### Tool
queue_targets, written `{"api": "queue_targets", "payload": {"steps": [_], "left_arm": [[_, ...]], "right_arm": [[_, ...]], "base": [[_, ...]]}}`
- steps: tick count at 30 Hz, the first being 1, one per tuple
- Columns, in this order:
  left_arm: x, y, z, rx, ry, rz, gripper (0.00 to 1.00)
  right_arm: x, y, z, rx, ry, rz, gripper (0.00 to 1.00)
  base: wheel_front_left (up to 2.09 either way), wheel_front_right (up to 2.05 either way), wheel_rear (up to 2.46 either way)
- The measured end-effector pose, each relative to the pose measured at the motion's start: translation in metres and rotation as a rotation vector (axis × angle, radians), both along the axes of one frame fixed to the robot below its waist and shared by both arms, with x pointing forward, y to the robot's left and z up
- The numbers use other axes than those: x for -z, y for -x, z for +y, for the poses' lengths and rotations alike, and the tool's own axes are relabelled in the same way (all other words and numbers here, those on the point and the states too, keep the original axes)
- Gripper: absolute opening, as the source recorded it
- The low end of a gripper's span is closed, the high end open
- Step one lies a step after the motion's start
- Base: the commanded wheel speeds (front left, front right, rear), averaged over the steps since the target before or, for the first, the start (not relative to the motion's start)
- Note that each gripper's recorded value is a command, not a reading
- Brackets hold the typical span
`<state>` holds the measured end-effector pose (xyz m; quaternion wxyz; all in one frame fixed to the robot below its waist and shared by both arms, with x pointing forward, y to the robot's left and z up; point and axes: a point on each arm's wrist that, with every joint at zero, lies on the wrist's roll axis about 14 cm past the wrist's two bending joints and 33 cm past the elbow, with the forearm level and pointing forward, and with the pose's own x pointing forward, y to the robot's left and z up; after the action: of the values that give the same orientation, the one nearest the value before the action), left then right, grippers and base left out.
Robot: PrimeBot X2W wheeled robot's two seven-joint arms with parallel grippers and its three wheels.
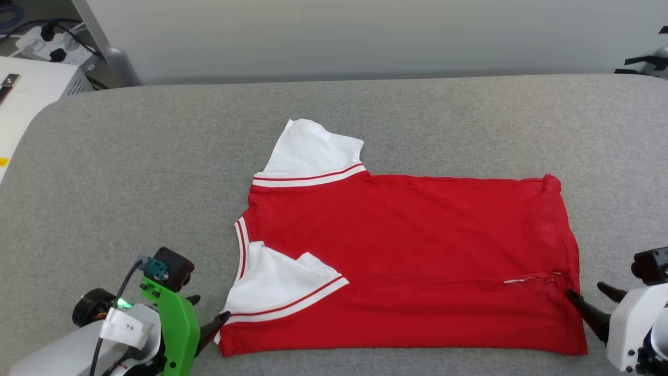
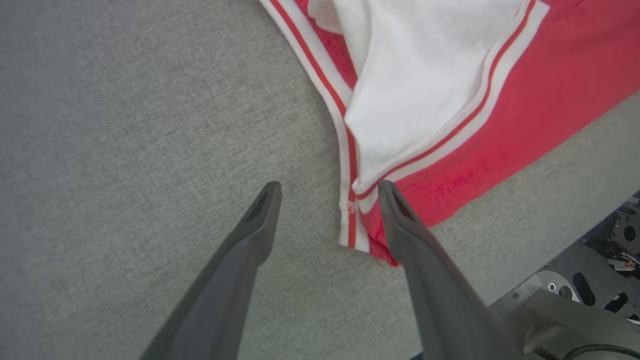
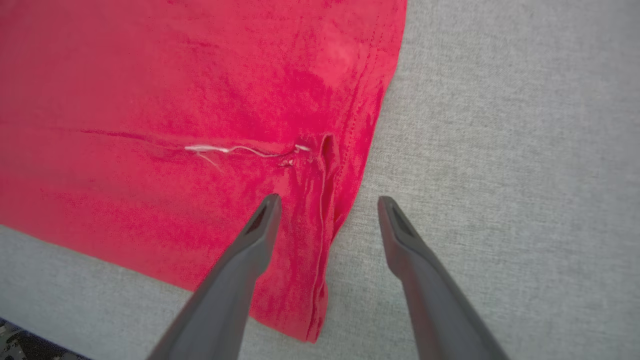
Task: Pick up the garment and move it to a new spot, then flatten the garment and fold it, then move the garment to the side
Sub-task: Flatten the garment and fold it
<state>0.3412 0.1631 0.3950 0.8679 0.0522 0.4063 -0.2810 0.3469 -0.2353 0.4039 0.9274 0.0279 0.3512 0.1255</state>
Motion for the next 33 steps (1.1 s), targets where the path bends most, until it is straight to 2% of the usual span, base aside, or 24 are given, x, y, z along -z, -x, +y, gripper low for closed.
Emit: {"api": "queue_targets", "payload": {"steps": [3, 10, 15, 18, 22, 33], "left_arm": [[-0.025, -0.012, 0.000, -0.009, 0.021, -0.082, 1.00], [-0.101, -0.070, 0.003, -0.033, 0.039, -0.346, 1.00], [-0.147, -0.116, -0.008, -0.032, 0.066, -0.508, 1.00], [-0.160, -0.148, -0.020, -0.022, 0.083, -0.550, 1.00], [-0.153, -0.177, -0.030, -0.003, 0.076, -0.499, 1.00], [-0.085, -0.233, -0.060, 0.075, -0.081, -0.090, 1.00]], "right_arm": [[-0.029, -0.017, -0.004, 0.015, 0.005, -0.138, 1.00], [-0.099, -0.048, -0.006, 0.088, 0.003, -0.485, 1.00], [-0.137, -0.056, 0.002, 0.140, 0.002, -0.698, 1.00], [-0.154, -0.058, 0.012, 0.174, -0.013, -0.798, 1.00], [-0.149, -0.060, 0.021, 0.176, -0.017, -0.797, 1.00], [-0.113, -0.080, 0.032, 0.167, -0.013, -0.708, 1.00]], "base": [[0.00, 0.00, 0.00], [0.00, 0.00, 0.00], [0.00, 0.00, 0.00], [0.00, 0.00, 0.00], [0.00, 0.00, 0.00], [0.00, 0.00, 0.00]]}}
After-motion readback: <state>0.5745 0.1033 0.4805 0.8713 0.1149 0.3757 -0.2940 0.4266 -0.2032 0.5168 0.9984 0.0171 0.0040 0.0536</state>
